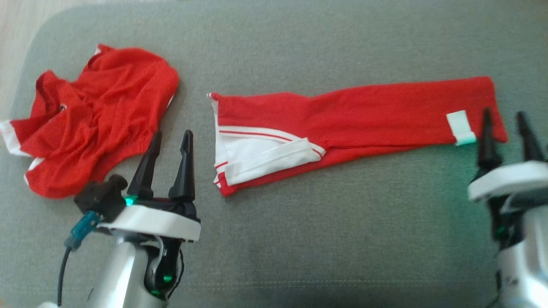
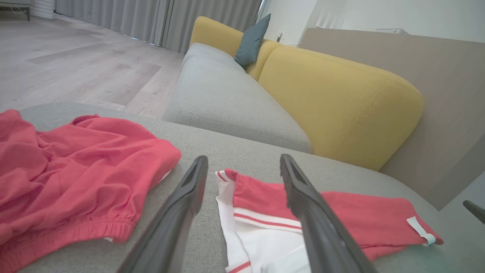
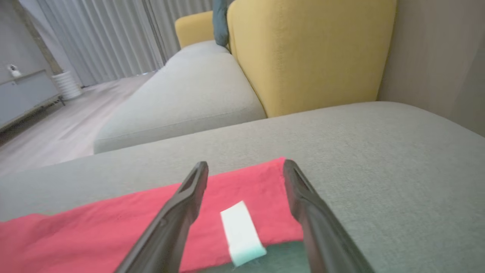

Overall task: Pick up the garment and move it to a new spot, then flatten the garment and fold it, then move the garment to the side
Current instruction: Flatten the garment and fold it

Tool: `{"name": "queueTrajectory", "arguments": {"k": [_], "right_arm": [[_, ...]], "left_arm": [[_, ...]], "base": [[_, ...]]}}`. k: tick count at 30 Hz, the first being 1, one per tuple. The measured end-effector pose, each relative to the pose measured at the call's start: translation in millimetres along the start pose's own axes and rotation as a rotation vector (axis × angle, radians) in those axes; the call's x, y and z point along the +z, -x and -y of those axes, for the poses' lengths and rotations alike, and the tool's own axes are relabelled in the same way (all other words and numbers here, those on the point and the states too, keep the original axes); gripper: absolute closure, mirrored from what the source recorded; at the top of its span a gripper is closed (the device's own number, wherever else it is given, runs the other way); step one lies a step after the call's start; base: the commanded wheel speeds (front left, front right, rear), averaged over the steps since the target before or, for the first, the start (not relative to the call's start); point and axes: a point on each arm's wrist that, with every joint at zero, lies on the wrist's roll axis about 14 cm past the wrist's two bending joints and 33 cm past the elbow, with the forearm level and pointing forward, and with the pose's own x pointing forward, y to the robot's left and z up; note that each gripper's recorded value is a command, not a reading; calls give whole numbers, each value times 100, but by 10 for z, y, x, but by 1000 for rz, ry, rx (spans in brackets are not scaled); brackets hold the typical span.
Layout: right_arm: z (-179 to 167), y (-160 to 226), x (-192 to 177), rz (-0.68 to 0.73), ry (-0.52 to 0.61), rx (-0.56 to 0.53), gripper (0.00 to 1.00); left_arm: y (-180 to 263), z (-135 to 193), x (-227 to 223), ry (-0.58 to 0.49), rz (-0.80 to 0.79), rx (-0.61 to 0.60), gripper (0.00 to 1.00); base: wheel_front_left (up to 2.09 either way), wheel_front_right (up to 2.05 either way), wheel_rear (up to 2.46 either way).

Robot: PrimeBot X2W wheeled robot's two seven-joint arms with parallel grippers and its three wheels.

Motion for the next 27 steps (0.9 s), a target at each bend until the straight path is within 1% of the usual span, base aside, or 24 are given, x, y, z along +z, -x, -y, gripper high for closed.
{"name": "queueTrajectory", "arguments": {"k": [4,6,11,12,20,23,27], "right_arm": [[235,-250,-118,-100,-32,-86,0],[313,-343,-249,-175,-44,-117,0],[434,-510,-538,-329,-39,-157,0],[434,-510,-538,-329,-39,-157,0],[566,-666,-785,-465,7,-191,0],[584,-692,-834,-486,3,-199,0],[597,-765,-801,-484,-4,-202,0]], "left_arm": [[-58,-58,-50,2,-11,6,0],[-89,-90,-77,3,-17,12,0],[-153,-154,-161,2,-37,21,0],[-153,-154,-161,2,-37,21,0],[-213,-258,-263,3,-59,43,0],[-221,-271,-305,6,-69,46,0],[-260,-269,-322,8,-70,42,0]], "base": [[0,0,0],[0,0,0],[0,0,0],[0,0,0],[0,0,0],[0,0,0],[0,0,0]]}}
